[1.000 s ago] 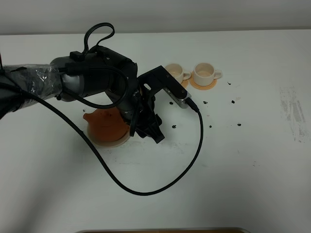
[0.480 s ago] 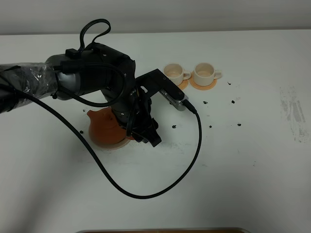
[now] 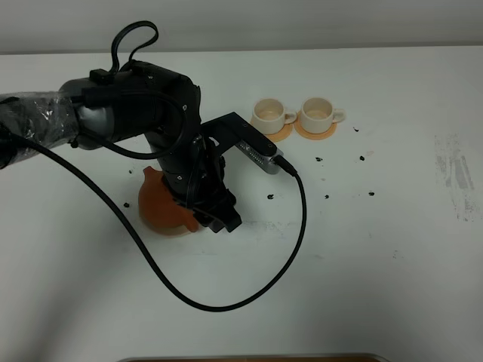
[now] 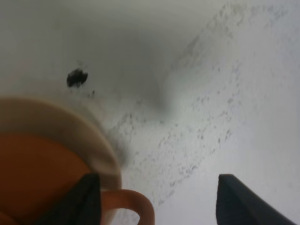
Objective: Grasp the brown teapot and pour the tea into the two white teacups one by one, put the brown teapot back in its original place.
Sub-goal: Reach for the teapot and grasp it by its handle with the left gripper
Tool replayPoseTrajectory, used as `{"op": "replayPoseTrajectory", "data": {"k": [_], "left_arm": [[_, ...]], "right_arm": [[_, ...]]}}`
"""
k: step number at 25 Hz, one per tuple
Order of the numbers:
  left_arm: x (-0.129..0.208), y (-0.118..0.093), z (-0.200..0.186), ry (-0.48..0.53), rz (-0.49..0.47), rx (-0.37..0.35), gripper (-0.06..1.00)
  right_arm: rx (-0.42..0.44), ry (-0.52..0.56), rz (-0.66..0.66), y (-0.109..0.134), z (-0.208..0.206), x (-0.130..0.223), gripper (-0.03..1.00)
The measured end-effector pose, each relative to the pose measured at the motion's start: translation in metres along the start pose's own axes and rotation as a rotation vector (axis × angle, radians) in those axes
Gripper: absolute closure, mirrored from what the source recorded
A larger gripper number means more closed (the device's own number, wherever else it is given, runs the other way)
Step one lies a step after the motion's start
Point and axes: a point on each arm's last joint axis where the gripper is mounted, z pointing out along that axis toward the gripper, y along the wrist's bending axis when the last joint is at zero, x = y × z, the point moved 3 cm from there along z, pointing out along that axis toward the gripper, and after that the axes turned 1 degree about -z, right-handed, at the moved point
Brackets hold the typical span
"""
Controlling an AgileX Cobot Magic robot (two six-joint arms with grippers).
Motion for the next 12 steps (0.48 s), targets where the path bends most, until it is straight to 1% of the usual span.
{"op": "replayPoseTrajectory", "data": {"k": [3,12], "left_arm": [[0.0022,0.0012,-0.0052,0.009,0.000,-0.001,0.39],[-0.0007,0.0025,-0.0085,-0.019,0.006,-0.015,0.39]], "right_arm": [[0.000,0.000,0.000,0.0000,0.0000,0.0000,0.49],[0.000,0.000,0.000,0.0000,0.0000,0.0000,0.49]]}}
